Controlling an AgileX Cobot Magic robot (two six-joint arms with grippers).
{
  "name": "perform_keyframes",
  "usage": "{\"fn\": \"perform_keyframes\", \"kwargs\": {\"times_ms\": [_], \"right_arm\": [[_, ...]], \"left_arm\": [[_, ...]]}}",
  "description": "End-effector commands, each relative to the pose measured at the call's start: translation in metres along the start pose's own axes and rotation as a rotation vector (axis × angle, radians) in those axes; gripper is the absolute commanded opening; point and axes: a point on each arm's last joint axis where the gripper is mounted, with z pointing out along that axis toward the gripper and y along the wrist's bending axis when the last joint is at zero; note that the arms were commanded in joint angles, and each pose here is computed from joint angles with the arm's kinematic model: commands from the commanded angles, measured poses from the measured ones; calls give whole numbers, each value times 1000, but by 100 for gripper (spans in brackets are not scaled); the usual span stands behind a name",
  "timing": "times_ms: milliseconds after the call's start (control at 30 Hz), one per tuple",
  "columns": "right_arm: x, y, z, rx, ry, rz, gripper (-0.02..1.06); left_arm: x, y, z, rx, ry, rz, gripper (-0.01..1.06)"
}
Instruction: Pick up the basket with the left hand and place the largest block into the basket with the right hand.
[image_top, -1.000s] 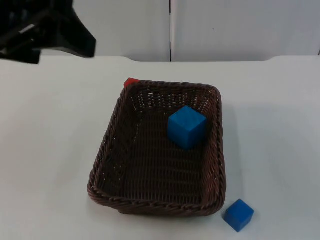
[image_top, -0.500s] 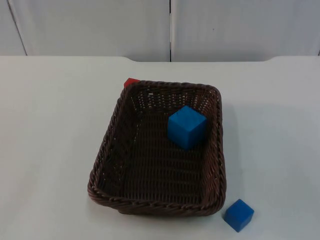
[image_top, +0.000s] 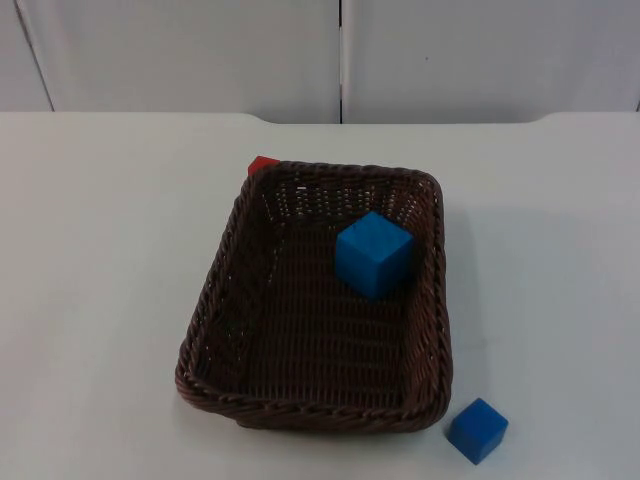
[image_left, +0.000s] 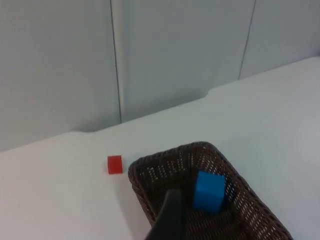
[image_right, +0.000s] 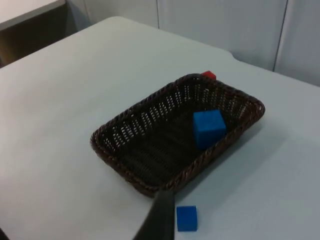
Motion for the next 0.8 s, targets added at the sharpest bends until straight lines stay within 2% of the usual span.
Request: {"fn": "perform_keyframes", "kwargs": {"times_ms": [0, 167, 233, 500, 667, 767], "right_arm": [[8, -1, -9, -5, 4, 8, 78], [16, -2, -19, -3, 1, 11, 78], [24, -3, -27, -1, 4, 14, 78], [35, -3, -28, 1, 106, -12, 78], [41, 2, -18, -48, 117, -58, 78], [41, 2, -18, -48, 117, -58, 78]], "left_arm": [[6, -3, -12, 5, -2, 31, 77], [13, -5, -19, 9, -12, 20, 77], [25, -6, -21, 8, -3, 13, 77], [47, -8, -28, 7, -11, -5, 77], [54, -7, -42, -41, -39, -27, 77], [59, -7, -48, -55, -34, -40, 77]]}}
